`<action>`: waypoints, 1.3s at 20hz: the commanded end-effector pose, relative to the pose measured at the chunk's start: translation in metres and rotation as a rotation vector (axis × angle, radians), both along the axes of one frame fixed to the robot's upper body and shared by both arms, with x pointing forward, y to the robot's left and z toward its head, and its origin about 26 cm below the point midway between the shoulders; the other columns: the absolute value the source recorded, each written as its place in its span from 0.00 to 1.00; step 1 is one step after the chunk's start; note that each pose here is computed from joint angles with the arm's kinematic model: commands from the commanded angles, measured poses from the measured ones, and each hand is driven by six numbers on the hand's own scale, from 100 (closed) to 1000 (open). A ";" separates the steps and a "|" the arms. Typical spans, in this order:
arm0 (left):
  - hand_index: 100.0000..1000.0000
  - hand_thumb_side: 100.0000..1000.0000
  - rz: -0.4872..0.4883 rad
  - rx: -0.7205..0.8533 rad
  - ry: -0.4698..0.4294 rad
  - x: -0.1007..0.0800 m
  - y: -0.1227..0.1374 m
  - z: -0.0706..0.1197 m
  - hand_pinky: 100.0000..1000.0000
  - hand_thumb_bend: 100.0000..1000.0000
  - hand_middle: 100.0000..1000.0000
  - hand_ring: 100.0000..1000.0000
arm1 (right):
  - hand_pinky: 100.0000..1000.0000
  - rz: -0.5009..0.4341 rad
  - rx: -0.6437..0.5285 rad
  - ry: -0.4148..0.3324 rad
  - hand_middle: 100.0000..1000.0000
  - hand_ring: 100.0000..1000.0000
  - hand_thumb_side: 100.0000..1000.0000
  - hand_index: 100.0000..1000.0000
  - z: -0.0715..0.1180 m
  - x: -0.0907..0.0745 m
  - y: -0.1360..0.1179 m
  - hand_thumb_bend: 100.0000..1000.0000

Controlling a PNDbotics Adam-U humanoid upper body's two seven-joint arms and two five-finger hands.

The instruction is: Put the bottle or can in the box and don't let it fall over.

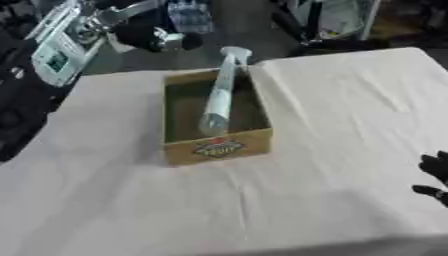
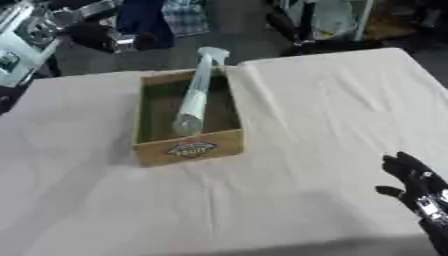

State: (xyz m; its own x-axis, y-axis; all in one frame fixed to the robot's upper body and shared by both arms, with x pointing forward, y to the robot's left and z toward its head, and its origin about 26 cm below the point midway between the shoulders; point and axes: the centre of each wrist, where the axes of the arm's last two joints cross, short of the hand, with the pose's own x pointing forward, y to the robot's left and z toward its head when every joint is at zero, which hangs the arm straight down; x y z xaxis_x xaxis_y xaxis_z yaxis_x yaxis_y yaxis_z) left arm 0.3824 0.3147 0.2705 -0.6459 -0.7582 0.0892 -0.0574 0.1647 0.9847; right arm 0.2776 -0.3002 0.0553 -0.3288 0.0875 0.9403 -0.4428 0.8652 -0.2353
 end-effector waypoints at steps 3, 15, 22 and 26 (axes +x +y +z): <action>0.92 0.92 -0.013 -0.166 -0.110 -0.053 0.021 0.022 0.83 0.15 0.78 0.81 | 0.80 -0.019 -0.008 -0.019 0.93 1.00 0.68 1.00 0.005 -0.001 -0.003 0.00; 0.89 0.98 0.078 -0.750 -0.078 -0.111 0.018 -0.090 0.82 0.00 0.71 0.74 | 0.80 -0.046 0.006 -0.008 0.93 1.00 0.69 1.00 -0.001 -0.004 -0.003 0.00; 0.88 1.00 0.286 -1.000 0.011 -0.119 -0.004 -0.152 0.82 0.02 0.67 0.71 | 0.80 -0.068 0.014 0.001 0.92 1.00 0.71 1.00 -0.005 -0.007 -0.003 0.00; 0.88 1.00 0.371 -1.070 0.074 -0.113 -0.013 -0.182 0.82 0.02 0.66 0.70 | 0.80 -0.069 0.015 0.001 0.92 1.00 0.70 1.00 -0.006 -0.008 -0.003 0.00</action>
